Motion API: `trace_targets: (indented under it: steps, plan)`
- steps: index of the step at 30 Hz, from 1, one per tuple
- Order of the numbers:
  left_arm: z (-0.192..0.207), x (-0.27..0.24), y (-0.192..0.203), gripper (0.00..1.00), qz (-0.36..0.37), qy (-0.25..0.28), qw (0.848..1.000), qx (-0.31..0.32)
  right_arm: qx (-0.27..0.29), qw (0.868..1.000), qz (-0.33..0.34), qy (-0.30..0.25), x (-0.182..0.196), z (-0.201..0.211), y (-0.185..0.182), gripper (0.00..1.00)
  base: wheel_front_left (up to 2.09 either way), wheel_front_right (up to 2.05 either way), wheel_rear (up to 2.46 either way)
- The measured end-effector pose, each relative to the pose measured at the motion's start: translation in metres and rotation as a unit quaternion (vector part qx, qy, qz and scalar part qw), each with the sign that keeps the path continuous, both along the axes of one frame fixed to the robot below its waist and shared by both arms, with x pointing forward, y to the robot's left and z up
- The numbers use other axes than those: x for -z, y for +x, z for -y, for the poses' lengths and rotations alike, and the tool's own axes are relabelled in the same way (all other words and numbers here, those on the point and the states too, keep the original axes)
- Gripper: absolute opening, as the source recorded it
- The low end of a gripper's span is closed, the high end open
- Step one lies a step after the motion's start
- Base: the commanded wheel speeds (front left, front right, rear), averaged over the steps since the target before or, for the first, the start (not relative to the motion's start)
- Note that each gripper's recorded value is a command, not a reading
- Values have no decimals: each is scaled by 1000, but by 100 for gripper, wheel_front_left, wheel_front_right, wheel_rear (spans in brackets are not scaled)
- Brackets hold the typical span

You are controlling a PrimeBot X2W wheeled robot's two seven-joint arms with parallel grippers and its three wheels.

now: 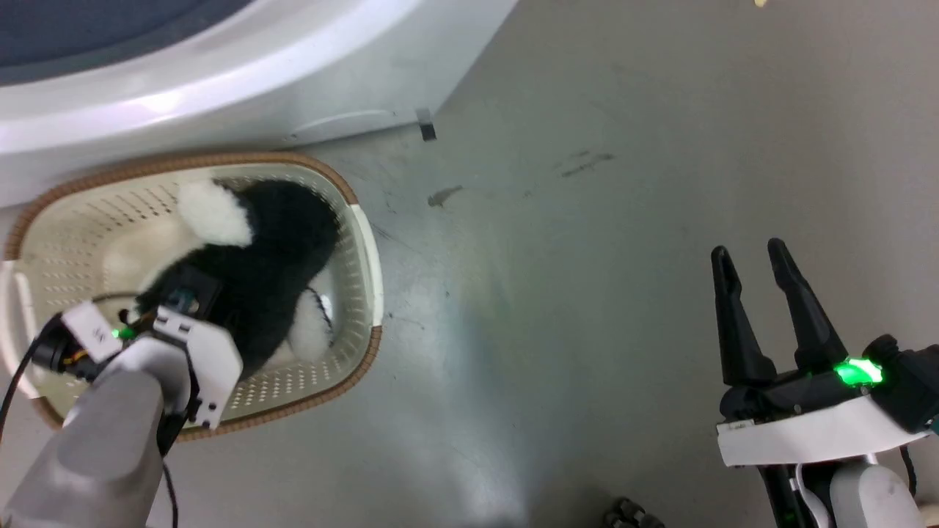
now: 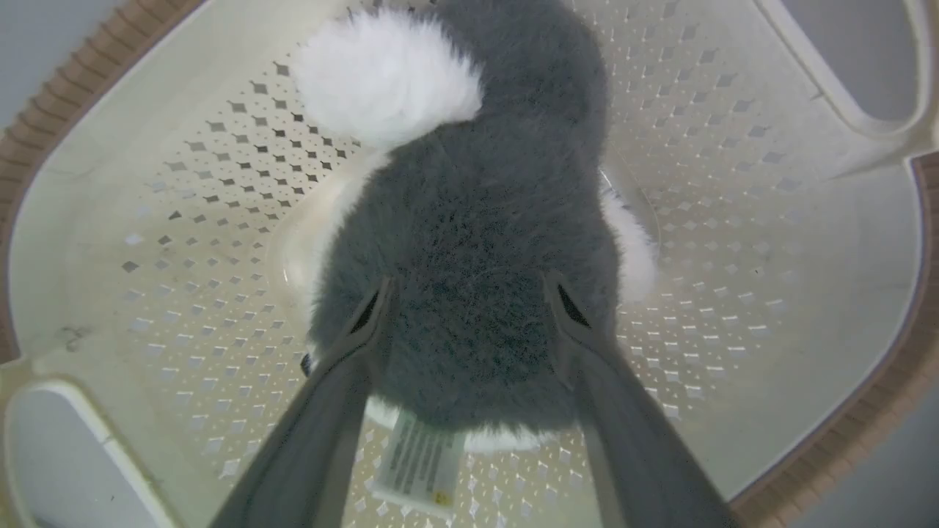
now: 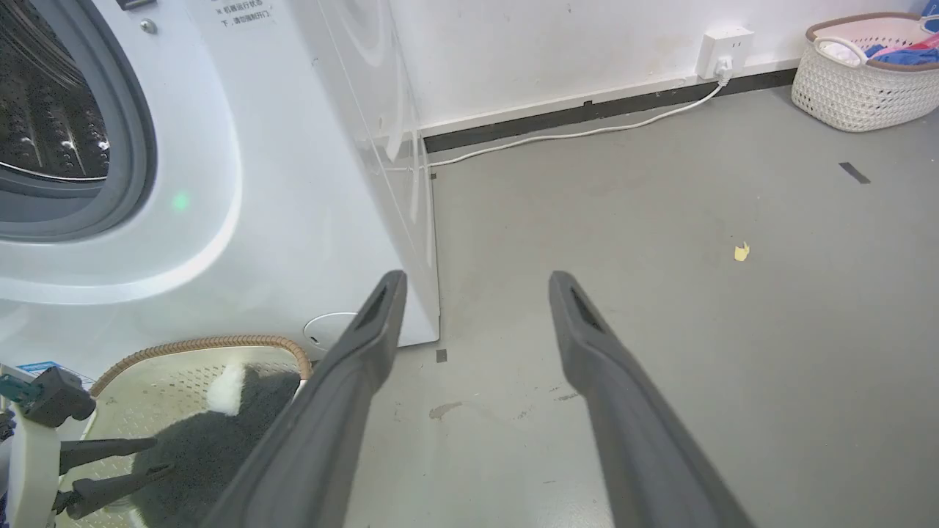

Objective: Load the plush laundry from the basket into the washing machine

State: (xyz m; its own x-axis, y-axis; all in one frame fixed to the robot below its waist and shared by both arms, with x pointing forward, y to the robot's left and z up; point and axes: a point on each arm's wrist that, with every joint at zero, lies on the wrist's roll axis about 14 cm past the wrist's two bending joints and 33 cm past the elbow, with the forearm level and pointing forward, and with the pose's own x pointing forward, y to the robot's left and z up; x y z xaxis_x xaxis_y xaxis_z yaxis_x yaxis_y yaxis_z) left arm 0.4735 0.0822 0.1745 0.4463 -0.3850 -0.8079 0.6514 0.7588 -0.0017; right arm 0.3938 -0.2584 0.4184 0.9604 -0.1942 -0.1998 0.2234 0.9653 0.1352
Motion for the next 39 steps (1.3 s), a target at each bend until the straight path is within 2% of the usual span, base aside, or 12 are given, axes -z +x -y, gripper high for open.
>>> trace_targets:
  steps: [8, 17, 24, 25, 26, 27, 34, 39]
  plan:
    - [15, 40, -9, 100, -92, 43, 994, 47, 18, 1000, -8, 3, 11, 9, 3, 100, 0, 0, 0]
    - [1, 74, -1, 100, -133, 82, 985, 74, 44, 999, -19, 7, 24, 22, 0, 100, 0, 0, 0]
    - [-3, 100, 1, 100, -150, 93, 980, 88, 58, 998, -34, 7, 36, 28, -4, 100, 0, 0, 0]
    - [-4, 103, 2, 69, -154, 93, 980, 87, 59, 998, -35, 7, 37, 29, -4, 100, 0, 0, 0]
    - [-4, 105, 2, 22, -157, 91, 980, 86, 61, 998, -35, 5, 37, 30, -4, 100, 0, 0, 0]
    - [-3, 107, 1, 0, -160, 89, 979, 85, 61, 998, -34, 3, 36, 31, -3, 100, 0, 0, 0]
    - [2, 95, 7, 0, -141, 66, 985, 76, 56, 998, -13, -6, 23, 33, 2, 100, 0, 0, 0]
    - [15, 70, 7, 0, -109, 28, 991, 66, 53, 998, 4, -27, 7, 37, 3, 100, 0, 0, 0]
